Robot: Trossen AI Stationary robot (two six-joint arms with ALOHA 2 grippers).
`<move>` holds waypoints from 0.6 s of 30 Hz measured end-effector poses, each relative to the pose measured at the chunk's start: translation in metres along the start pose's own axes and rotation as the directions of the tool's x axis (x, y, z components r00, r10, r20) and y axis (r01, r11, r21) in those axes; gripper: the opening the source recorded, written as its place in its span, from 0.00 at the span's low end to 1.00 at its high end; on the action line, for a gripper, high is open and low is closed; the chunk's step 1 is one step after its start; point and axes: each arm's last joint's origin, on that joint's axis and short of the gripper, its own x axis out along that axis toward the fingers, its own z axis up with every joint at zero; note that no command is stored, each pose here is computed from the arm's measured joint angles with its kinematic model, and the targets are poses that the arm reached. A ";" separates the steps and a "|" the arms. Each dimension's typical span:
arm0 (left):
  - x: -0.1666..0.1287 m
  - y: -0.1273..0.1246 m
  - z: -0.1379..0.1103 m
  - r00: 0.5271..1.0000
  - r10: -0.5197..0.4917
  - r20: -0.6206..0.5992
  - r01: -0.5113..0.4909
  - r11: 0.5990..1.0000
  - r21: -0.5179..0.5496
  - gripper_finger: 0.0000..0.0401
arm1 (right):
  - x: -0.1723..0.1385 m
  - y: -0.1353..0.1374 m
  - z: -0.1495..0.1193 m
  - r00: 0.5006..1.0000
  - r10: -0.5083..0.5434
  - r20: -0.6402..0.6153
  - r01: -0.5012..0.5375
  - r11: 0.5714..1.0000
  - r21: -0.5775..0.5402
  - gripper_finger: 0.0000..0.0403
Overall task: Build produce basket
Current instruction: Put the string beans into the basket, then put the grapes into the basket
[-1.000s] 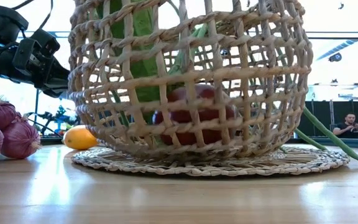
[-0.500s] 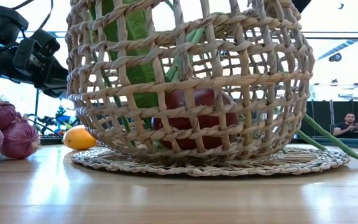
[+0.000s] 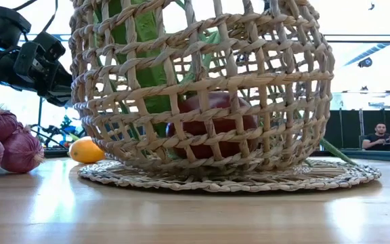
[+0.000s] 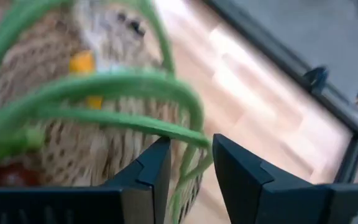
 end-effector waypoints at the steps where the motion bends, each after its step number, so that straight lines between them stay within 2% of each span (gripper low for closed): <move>1: 0.000 0.000 0.000 1.000 -0.001 0.000 0.001 1.000 0.000 0.00 | 0.000 -0.001 0.002 1.000 -0.015 0.026 0.015 1.000 0.004 0.27; 5: 0.000 0.000 0.000 1.000 0.000 0.000 0.000 1.000 0.000 0.00 | 0.004 -0.005 0.009 0.992 -0.074 0.107 0.071 0.997 0.028 0.26; 8: 0.000 0.000 0.000 1.000 0.000 0.000 0.000 1.000 0.000 0.00 | 0.008 -0.005 0.016 0.987 -0.076 0.144 0.069 0.996 0.054 0.25; 13: 0.000 0.000 0.000 1.000 0.000 0.000 0.000 1.000 0.000 0.00 | 0.012 0.005 0.034 0.972 0.016 0.233 -0.026 0.999 0.039 0.25; 18: 0.000 0.000 0.000 1.000 0.000 0.000 0.000 1.000 0.000 0.00 | 0.011 0.018 0.053 0.932 0.127 0.338 -0.131 0.991 -0.013 0.25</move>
